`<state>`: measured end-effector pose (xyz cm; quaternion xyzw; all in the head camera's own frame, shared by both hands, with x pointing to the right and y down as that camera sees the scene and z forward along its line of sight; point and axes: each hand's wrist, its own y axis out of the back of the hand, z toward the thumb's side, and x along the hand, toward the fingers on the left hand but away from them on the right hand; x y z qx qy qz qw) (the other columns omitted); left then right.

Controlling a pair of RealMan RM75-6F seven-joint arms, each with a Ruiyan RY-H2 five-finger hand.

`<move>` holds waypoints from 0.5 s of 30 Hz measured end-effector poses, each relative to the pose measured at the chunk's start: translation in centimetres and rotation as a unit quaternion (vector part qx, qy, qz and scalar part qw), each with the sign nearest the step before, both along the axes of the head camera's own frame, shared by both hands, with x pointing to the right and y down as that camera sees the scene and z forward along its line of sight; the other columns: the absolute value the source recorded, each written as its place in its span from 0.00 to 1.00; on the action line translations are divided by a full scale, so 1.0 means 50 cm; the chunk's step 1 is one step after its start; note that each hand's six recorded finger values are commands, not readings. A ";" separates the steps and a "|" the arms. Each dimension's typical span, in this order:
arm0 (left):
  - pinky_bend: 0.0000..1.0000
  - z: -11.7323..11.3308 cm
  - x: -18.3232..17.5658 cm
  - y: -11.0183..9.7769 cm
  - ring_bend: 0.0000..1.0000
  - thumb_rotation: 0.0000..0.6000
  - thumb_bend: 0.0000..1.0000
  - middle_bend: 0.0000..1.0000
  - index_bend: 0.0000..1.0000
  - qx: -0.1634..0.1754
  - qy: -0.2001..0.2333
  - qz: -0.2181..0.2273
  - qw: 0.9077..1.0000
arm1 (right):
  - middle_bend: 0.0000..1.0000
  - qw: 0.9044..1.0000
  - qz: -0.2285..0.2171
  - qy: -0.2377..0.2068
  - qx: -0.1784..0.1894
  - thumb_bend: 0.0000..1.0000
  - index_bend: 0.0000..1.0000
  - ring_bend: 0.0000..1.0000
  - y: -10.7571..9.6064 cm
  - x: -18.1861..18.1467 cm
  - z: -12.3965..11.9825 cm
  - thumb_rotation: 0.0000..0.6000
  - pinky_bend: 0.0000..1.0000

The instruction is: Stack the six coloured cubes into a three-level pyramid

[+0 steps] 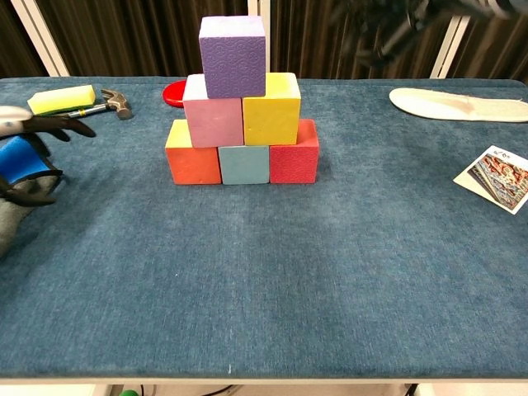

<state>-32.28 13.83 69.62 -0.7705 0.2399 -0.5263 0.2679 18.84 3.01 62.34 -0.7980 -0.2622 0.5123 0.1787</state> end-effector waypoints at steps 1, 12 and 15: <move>0.21 0.005 0.008 -0.004 0.10 0.93 0.20 0.07 0.11 -0.002 0.000 0.003 1.000 | 0.18 1.000 0.008 -0.009 -0.021 0.74 0.00 0.01 0.007 0.009 0.015 1.00 0.00; 0.21 0.047 0.081 -0.009 0.09 0.92 0.20 0.07 0.11 -0.025 0.001 0.024 0.999 | 0.15 0.991 0.042 -0.047 -0.115 0.95 0.00 0.00 0.029 0.019 0.128 1.00 0.00; 0.21 0.057 0.094 -0.008 0.09 0.92 0.20 0.07 0.11 -0.028 0.001 0.029 0.999 | 0.15 0.991 0.038 -0.052 -0.120 0.95 0.00 0.00 0.033 0.004 0.146 1.00 0.00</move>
